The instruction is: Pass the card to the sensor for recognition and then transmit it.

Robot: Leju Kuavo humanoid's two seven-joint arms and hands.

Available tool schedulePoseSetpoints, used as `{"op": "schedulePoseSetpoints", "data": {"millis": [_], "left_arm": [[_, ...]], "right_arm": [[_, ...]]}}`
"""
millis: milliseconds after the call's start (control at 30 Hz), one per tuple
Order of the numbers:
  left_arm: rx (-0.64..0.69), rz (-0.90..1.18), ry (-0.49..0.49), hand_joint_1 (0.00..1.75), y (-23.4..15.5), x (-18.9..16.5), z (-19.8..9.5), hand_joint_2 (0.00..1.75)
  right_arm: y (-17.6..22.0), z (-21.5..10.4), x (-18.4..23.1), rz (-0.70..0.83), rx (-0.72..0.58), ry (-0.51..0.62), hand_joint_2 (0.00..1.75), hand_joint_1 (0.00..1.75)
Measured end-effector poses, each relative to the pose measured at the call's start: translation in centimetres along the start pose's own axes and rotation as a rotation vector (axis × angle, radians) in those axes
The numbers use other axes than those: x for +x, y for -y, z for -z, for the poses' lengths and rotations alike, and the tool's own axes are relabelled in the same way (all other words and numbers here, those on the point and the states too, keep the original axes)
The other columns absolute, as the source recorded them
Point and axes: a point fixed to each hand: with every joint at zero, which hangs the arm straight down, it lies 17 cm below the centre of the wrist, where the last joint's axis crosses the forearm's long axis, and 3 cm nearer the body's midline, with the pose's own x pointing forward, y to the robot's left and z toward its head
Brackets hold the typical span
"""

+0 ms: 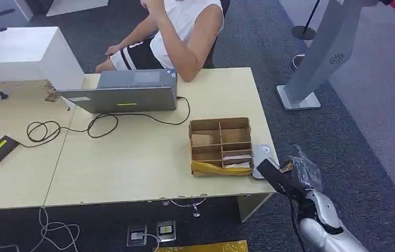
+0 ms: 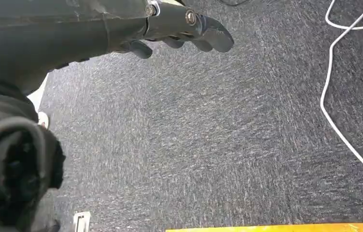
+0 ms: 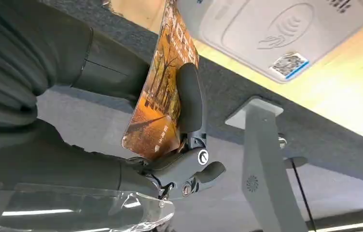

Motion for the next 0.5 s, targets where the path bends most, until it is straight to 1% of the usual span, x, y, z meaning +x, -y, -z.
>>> {"op": "schedulePoseSetpoints", "data": {"millis": [500], "left_arm": [[-0.001,0.0,0.0,0.0,0.1,0.0,0.0,0.0]], "right_arm": [[0.2,1.4,2.5,0.024,-0.011,0.038,1.75,1.75]]}}
